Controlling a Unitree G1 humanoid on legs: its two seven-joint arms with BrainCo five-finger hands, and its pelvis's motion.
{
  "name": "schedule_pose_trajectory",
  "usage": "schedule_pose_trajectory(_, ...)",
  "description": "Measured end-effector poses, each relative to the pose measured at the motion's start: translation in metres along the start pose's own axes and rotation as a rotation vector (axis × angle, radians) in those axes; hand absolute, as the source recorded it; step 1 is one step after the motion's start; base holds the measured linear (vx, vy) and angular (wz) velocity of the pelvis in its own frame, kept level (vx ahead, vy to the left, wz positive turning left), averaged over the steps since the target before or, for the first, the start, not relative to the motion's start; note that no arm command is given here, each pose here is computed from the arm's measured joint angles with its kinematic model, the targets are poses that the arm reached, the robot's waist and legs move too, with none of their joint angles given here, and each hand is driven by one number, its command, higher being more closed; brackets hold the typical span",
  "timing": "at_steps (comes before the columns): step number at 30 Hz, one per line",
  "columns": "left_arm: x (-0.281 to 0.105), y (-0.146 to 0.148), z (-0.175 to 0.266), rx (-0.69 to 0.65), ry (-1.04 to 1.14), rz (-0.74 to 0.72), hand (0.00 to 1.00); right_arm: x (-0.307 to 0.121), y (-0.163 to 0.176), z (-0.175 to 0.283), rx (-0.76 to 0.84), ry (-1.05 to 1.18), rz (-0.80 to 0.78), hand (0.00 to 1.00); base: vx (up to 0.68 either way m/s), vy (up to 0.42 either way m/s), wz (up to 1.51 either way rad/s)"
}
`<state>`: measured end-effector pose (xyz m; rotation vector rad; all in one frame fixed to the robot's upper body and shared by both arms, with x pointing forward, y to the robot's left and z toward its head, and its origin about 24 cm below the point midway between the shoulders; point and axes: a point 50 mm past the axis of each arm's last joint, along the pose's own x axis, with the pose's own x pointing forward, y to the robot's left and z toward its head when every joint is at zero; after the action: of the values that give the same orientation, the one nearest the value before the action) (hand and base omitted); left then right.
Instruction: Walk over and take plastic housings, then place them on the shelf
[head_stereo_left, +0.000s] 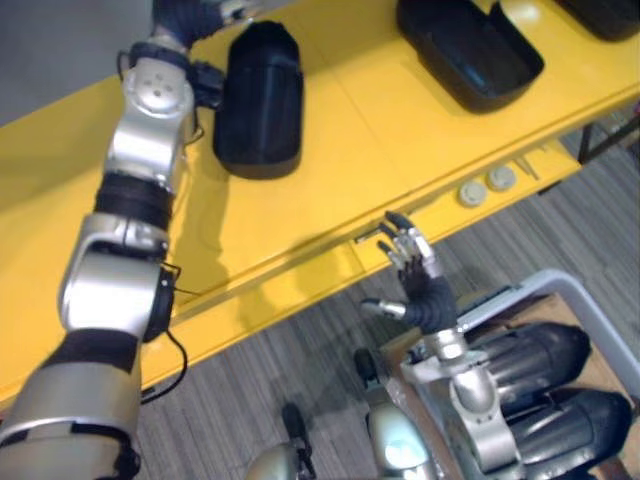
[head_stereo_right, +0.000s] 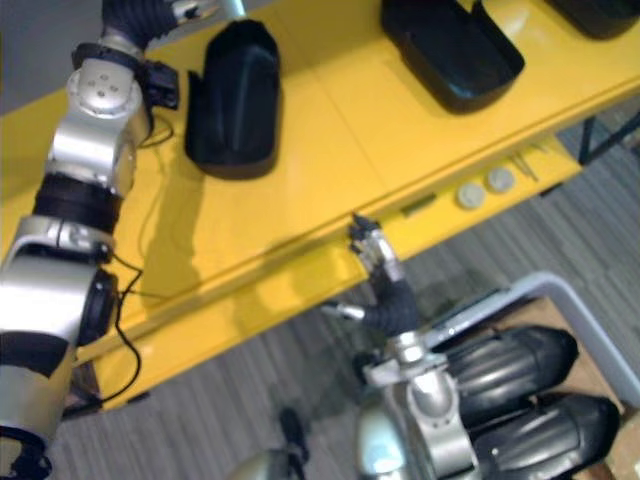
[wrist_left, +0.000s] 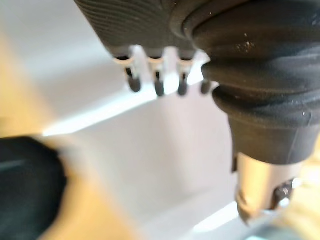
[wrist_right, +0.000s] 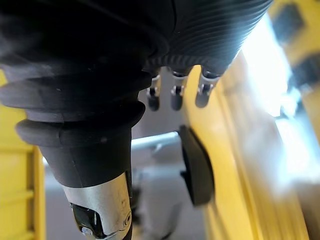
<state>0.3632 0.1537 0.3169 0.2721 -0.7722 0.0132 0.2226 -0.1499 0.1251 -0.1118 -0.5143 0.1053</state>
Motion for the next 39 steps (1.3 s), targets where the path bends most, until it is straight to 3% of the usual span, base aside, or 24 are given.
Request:
schedule_pose_trajectory(4,-0.092,0.036,-0.032,-0.043,0.065,0.27,0.0,-0.003,-0.043,0.005,-0.185,-0.012,-0.214,0.0,0.0,0.005,0.11)
schedule_pose_trajectory(9,-0.213,0.084,-0.029,0.02,0.157,0.632,0.0,-0.017,-0.084,0.011,-0.278,-0.004,-0.424,0.0,-0.04,0.0,0.17)
schedule_pose_trajectory(15,-0.308,0.1,-0.036,0.197,0.405,0.94,0.0,-0.023,-0.095,0.013,-0.274,-0.007,-0.502,0.0,-0.04,-0.015,0.15)
schedule_pose_trajectory(20,-0.377,0.105,-0.068,0.298,0.737,1.068,0.0,-0.016,-0.098,0.004,-0.166,-0.01,-0.536,0.0,-0.02,-0.02,0.2)
schedule_pose_trajectory(23,-0.423,0.093,-0.097,0.286,1.016,1.04,0.0,-0.008,-0.095,-0.01,-0.089,0.019,-0.519,0.0,-0.01,-0.019,0.18)
schedule_pose_trajectory(27,-0.489,0.069,-0.124,0.231,1.419,0.87,0.0,0.017,-0.069,-0.026,0.023,0.05,-0.344,0.0,-0.01,-0.014,0.07)
schedule_pose_trajectory(30,-0.519,0.048,-0.127,0.166,1.603,0.764,0.0,0.036,-0.047,-0.031,0.074,0.053,-0.219,0.0,0.01,-0.008,0.1)
schedule_pose_trajectory(39,-0.551,0.011,-0.124,0.062,1.807,0.579,0.0,0.068,0.0,-0.05,0.114,0.126,-0.014,0.0,0.02,0.0,0.14)
